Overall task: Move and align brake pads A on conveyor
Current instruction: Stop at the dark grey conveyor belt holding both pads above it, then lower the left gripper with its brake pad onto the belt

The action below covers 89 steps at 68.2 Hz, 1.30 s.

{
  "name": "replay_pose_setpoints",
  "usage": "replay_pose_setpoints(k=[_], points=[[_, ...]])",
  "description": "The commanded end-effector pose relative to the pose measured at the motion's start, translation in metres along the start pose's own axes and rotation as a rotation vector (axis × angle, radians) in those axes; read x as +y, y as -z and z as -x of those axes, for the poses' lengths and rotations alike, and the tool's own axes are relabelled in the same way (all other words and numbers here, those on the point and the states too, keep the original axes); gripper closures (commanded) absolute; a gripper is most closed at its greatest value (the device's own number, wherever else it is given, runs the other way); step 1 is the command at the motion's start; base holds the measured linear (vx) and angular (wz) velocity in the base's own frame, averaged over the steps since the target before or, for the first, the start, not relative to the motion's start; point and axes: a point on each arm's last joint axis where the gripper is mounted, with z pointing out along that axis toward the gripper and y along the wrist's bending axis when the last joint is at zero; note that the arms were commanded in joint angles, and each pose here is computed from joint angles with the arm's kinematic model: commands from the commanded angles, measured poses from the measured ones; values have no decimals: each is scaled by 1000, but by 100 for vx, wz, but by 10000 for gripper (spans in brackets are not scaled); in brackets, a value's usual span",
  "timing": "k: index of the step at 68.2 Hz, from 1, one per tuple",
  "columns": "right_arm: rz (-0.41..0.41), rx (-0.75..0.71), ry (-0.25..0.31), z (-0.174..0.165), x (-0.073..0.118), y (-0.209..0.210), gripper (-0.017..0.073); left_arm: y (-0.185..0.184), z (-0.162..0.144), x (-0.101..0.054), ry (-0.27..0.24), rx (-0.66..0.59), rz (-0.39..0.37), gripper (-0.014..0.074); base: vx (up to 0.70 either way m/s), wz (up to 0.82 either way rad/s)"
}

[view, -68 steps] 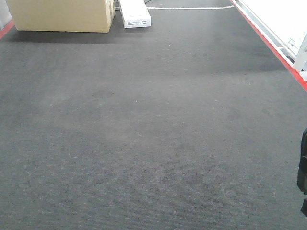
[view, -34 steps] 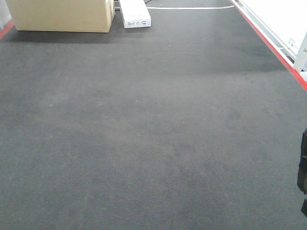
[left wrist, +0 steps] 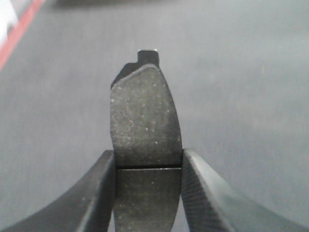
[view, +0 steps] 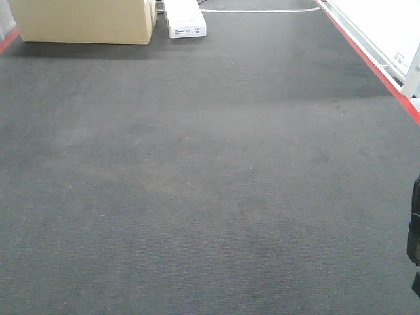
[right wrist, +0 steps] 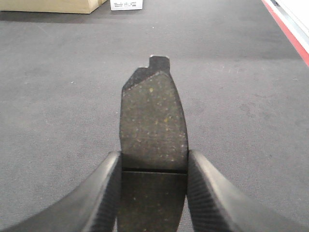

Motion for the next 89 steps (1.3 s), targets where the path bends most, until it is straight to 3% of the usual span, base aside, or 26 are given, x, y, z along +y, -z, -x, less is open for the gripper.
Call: replay_pose_setpoints(k=[1,4,13,21,31,39,51,62,83,89], points=[[0,-117,3,18,0,3,565,1,25,-3,15,-136,-39,528,0,0],[0,-117,3,18,0,3,565,-3,27,-7,29,-123,-77,528,0,0],[0,-117,3,18,0,3,565,-19,39,-20,-14,-102,-195,527,0,0],[0,-117,3,18,0,3,565,-39,51,-35,5,-83,-300,527,0,0],[0,-117,3,18,0,3,565,-69,59,-61,36,-6,-430,527,0,0],[0,-117,3,18,0,3,565,-94,57,-83,23,81,-493,527,0,0],[0,-117,3,18,0,3,565,-137,37,-92,141,243,-456,527,0,0],[0,-117,3,18,0,3,565,-170,12,-95,204,370,-403,527,0,0],[0,-117,3,18,0,3,565,-210,-34,-101,282,579,-340,527,0,0],[0,-117,3,18,0,3,565,-214,-43,-103,281,630,-346,527,0,0]])
